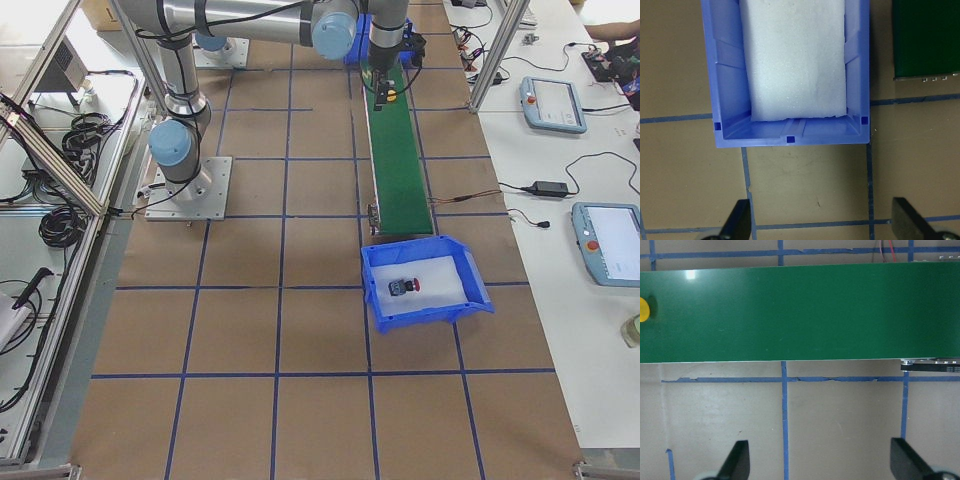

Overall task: Transport two buttons from left to right
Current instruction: 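Lower the right gripper onto the yellow-capped button on the belt and grasp it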

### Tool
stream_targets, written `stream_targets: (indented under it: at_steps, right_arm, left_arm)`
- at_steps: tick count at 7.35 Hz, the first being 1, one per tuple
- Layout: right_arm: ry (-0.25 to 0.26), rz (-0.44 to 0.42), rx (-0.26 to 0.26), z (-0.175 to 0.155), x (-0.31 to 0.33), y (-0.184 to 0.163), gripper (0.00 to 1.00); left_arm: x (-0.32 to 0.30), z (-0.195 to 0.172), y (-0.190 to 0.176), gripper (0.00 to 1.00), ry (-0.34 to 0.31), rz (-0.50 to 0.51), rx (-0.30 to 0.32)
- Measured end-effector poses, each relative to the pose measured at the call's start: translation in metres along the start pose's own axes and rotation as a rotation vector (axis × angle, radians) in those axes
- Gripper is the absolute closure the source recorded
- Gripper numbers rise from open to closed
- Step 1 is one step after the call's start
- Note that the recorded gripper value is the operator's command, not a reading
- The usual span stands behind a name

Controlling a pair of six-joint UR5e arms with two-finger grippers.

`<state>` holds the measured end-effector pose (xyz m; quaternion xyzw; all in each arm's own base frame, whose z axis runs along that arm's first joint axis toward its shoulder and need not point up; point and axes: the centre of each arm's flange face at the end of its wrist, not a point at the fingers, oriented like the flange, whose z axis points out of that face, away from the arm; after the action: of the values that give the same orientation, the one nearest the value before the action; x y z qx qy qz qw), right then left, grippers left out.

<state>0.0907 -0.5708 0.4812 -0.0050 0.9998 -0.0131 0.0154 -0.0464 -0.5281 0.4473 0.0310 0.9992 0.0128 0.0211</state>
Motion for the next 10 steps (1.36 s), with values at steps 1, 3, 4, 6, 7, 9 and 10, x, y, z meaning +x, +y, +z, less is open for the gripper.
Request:
stream_targets:
  at_steps: [1, 3, 4, 6, 7, 9, 10]
  right_arm:
    - [-0.004, -0.015, -0.001, 0.002, -0.019, 0.002, 0.00]
    - [-0.017, -0.091, 0.004, 0.011, -0.039, -0.002, 0.00]
    - [-0.017, -0.209, 0.023, 0.015, -0.052, -0.005, 0.00]
    - [-0.014, -0.461, 0.032, 0.023, -0.078, -0.005, 0.00]
    - [-0.012, -0.606, 0.023, 0.029, -0.088, -0.003, 0.00]
    - [-0.022, -0.877, 0.003, 0.050, -0.096, 0.001, 0.00]
    - [-0.027, -0.990, -0.002, 0.061, -0.097, 0.004, 0.00]
  left_arm:
    - [0.000, 0.003, -0.002, 0.00, 0.001, -0.002, -0.007]
    - [0.001, 0.002, -0.002, 0.00, 0.000, -0.002, -0.004]
    - [0.001, -0.001, -0.002, 0.00, 0.000, 0.002, 0.000]
    - [0.001, -0.008, -0.004, 0.00, 0.007, 0.011, 0.011]
    - [0.001, -0.011, -0.003, 0.00, 0.008, 0.011, 0.018]
    - [0.003, -0.016, 0.000, 0.00, 0.005, 0.011, 0.025]
    - [0.003, -0.016, 0.000, 0.00, 0.005, 0.011, 0.025]
